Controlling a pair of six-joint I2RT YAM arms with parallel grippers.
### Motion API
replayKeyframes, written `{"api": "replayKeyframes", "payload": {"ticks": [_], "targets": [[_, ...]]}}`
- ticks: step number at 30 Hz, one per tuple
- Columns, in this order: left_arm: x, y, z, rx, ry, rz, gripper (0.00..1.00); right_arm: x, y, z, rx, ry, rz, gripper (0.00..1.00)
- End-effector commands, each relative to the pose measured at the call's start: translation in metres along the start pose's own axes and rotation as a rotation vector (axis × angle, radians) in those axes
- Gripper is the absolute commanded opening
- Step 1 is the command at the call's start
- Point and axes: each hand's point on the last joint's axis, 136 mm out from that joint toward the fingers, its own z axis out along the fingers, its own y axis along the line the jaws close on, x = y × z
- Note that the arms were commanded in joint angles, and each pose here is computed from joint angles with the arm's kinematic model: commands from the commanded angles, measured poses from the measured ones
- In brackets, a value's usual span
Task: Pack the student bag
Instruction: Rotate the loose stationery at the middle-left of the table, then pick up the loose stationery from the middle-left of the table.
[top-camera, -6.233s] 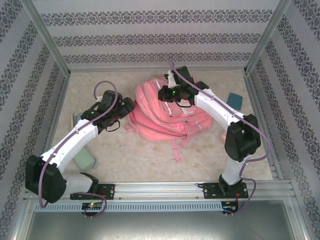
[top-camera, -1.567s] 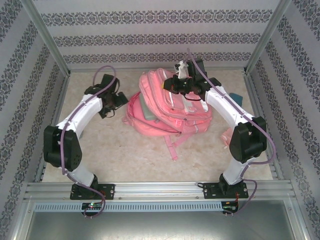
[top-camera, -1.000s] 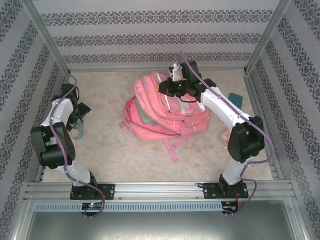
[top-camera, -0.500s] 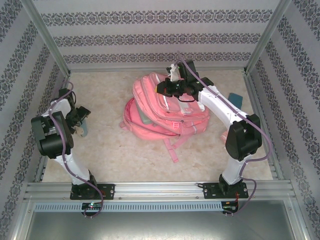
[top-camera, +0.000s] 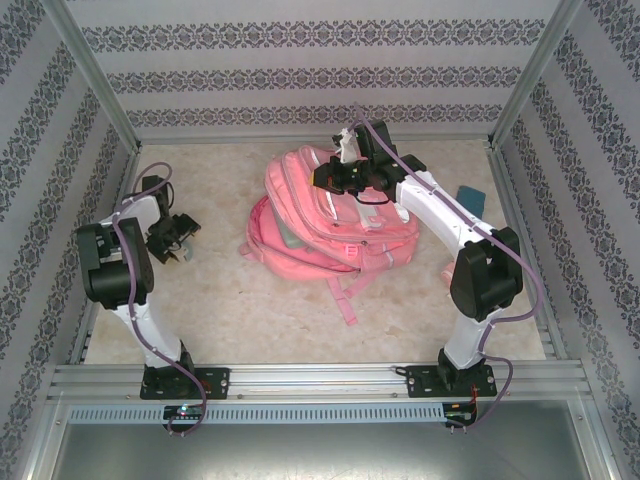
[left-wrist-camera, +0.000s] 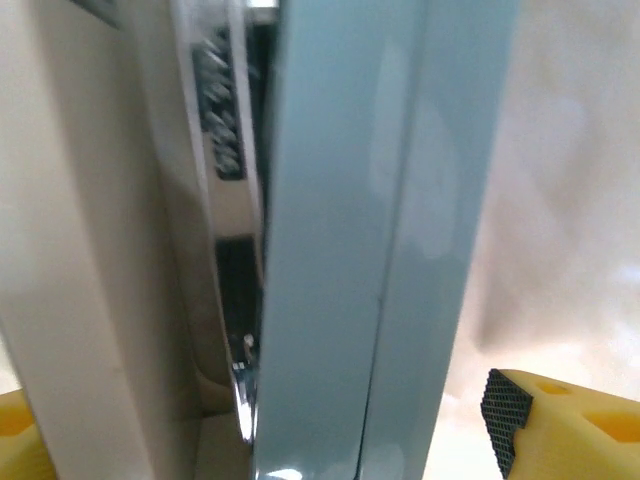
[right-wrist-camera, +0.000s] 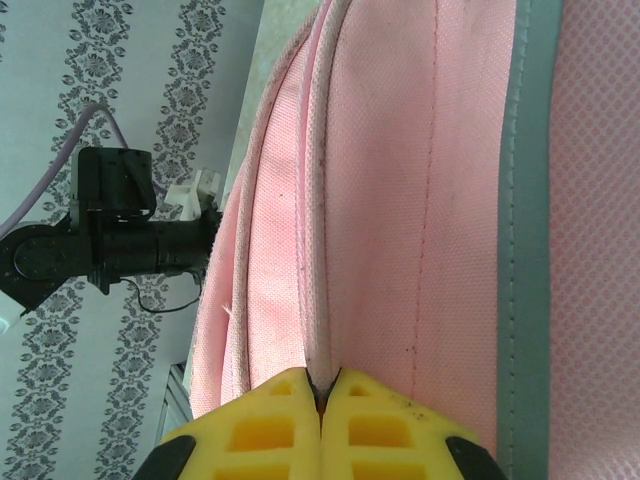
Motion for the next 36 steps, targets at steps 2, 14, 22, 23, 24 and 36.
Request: {"api": "replayKeyframes", "payload": {"ticks": [2, 14, 22, 23, 24, 36], "targets": [[0.016, -0.031, 0.004, 0.005, -0.001, 0.123, 0.85, -0.009, 0.042, -0.007, -0.115, -0.036, -0.108, 0.0], [0.046, -0.063, 0.009, -0.061, -0.014, 0.236, 0.85, -0.002, 0.039, -0.009, -0.11, -0.032, -0.11, 0.0], [0.032, -0.041, -0.03, -0.022, -0.103, 0.081, 0.74, 0.002, 0.036, -0.011, -0.103, -0.036, -0.11, 0.0], [0.029, -0.037, -0.035, -0.011, -0.114, 0.049, 0.73, 0.003, 0.036, -0.01, -0.104, -0.037, -0.11, 0.0], [0.026, -0.032, -0.041, -0.001, -0.125, 0.012, 0.72, 0.003, 0.036, -0.01, -0.107, -0.037, -0.11, 0.0], [-0.021, 0.014, -0.049, 0.08, -0.179, -0.301, 0.54, 0.007, 0.037, -0.004, -0.133, -0.029, -0.118, 0.0]]}}
